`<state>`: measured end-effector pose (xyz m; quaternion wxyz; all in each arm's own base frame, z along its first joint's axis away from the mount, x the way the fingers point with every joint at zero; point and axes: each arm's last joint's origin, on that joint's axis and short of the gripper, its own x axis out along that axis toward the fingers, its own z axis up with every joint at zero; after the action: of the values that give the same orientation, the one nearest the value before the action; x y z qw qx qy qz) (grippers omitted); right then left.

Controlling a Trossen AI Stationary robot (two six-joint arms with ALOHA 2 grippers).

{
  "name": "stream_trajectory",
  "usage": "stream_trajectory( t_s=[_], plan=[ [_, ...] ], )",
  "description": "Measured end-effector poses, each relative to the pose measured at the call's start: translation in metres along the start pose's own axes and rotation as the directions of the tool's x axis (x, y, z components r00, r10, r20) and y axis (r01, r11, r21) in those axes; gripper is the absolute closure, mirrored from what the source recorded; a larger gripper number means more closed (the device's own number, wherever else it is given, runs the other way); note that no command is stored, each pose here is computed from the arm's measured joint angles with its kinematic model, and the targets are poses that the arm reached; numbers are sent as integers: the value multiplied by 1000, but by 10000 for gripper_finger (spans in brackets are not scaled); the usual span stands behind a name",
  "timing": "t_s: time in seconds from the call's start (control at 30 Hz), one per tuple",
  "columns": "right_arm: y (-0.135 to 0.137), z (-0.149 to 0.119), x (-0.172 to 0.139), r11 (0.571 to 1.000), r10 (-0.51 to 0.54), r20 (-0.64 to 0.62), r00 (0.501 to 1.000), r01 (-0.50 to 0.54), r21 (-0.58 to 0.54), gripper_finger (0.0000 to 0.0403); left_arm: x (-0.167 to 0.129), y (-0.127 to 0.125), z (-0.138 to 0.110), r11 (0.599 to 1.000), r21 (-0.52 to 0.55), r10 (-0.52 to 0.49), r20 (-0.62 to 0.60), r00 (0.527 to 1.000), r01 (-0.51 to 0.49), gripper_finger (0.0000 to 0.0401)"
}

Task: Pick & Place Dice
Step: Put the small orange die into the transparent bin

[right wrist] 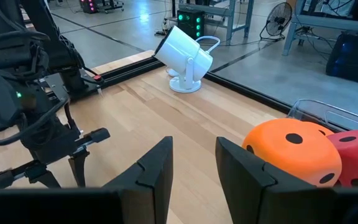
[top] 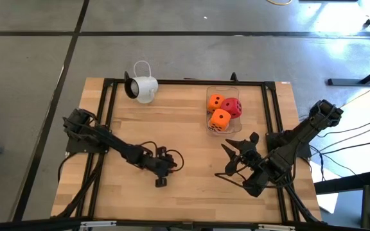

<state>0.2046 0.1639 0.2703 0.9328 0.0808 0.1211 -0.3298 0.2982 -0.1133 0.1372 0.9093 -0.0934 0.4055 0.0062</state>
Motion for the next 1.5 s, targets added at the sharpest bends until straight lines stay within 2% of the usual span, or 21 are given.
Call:
stream_trajectory(
  t_s=[0.37, 0.57, 0.8, 0.87, 0.97, 1.03, 1.13, 1.3, 1.37, 1.5],
  plan=[
    [1, 0, 0, 1000, 11, -19, 1000, -11, 13, 282, 9, -3, 0, 1000, -1, -29, 26, 999, 29, 385],
    [2, 0, 0, 1000, 15, -19, 1000, -14, 21, 282, 9, -4, 0, 999, 1, -35, 36, 999, 35, 376],
    [2, 0, 0, 1000, 16, -19, 1000, -16, 27, 282, 2, -1, 12, 998, 68, -20, 97, 995, 13, 378],
    [2, 0, 0, 1000, 16, -19, 1000, -16, 25, 282, -3, 3, 21, 996, 92, 7, 141, 990, -20, 378],
    [2, 0, 0, 1000, 16, -19, 1000, -16, 25, 282, -10, 12, 35, 985, 124, 93, 214, 973, -121, 378],
    [2, 0, 0, 1000, 17, -19, 1000, -16, 26, 282, -16, 20, 48, 971, 130, 159, 281, 947, -202, 378],
    [3, 0, 0, 999, 18, -18, 1000, -18, 31, 282, -27, 37, 68, 943, 99, 255, 400, 881, -318, 378],
    [3, 0, 0, 999, 19, -18, 1000, -18, 32, 282, -45, 83, 101, 912, 19, 331, 554, 764, -410, 378],
    [3, 0, 0, 999, 19, -18, 1000, -18, 31, 282, -54, 105, 113, 912, -6, 327, 613, 720, -409, 378],
    [3, 0, 0, 999, 18, -18, 1000, -18, 30, 282, -71, 150, 130, 940, 6, 229, 728, 646, -341, 377]
  ],
)
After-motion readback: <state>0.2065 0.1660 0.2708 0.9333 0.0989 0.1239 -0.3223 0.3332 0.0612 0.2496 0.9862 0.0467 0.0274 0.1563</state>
